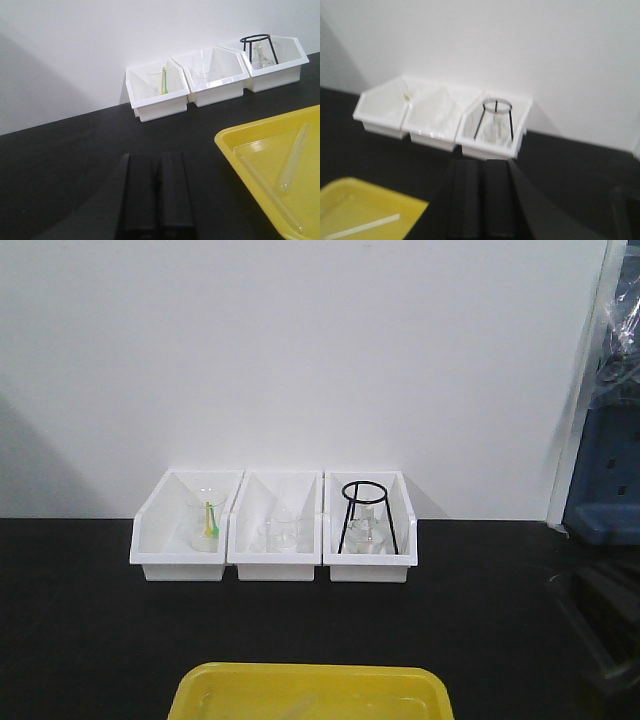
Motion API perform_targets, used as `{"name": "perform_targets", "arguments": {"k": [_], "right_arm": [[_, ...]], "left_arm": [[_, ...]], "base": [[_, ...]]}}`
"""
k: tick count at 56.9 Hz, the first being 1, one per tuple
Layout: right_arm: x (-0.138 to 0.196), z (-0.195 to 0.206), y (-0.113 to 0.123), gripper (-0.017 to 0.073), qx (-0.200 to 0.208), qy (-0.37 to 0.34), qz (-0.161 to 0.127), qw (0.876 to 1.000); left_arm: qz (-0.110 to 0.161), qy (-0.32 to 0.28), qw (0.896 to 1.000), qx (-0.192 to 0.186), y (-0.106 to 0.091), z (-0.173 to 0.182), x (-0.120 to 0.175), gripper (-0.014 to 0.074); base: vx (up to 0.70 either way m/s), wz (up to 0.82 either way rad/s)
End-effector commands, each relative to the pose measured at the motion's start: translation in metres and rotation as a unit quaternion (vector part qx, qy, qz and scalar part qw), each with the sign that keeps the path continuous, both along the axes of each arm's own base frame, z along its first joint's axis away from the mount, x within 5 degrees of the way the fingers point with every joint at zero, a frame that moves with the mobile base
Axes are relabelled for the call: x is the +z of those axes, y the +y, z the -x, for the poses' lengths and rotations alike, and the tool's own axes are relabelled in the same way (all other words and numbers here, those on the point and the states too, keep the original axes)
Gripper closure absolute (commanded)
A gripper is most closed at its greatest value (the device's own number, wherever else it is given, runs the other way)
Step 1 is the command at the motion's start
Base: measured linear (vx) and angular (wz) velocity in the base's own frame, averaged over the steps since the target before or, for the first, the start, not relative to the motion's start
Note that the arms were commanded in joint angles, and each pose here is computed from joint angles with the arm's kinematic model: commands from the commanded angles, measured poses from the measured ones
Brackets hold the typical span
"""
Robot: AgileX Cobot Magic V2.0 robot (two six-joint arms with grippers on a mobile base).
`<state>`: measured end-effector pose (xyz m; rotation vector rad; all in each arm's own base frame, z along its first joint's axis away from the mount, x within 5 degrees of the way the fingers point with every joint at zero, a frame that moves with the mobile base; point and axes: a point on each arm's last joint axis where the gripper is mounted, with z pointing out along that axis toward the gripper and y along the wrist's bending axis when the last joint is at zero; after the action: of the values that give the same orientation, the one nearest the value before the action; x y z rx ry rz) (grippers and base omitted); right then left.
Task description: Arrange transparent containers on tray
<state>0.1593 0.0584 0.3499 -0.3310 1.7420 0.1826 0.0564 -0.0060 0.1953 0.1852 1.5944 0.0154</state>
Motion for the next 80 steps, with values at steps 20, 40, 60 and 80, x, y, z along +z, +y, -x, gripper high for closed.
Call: {"name": "perform_targets", "arguments": {"k": [20,40,60,80], "right_arm": [[-0.097,0.057,-0.041,0.0572,-0.081,-0.044,-0.070,0.993],[-0.149,0.101,-0.056,0.0572,-0.137,-0.115,-0.073,0.981],[-0.148,0.102,-0.056,0.0572,-0.136,-0.124,-0.068,0.980],[-0.148,0.102,-0.056,0.0572,-0.136,-0.124,-0.068,0.980]], "left_arm": [[0.005,-0.033,0.999,-0.001,0.000,0.000,-0.004,0.0597],[0.005,-0.033,0.999,-0.001,0.000,0.000,-0.004,0.0597],[0.005,-0.033,0.999,-0.001,0.000,0.000,-0.004,0.0597],[0.005,-0.033,0.999,-0.001,0.000,0.000,-0.004,0.0597]], "base": [[0.00,0.00],[0.00,0.00],[0.00,0.00],[0.00,0.00]]}}
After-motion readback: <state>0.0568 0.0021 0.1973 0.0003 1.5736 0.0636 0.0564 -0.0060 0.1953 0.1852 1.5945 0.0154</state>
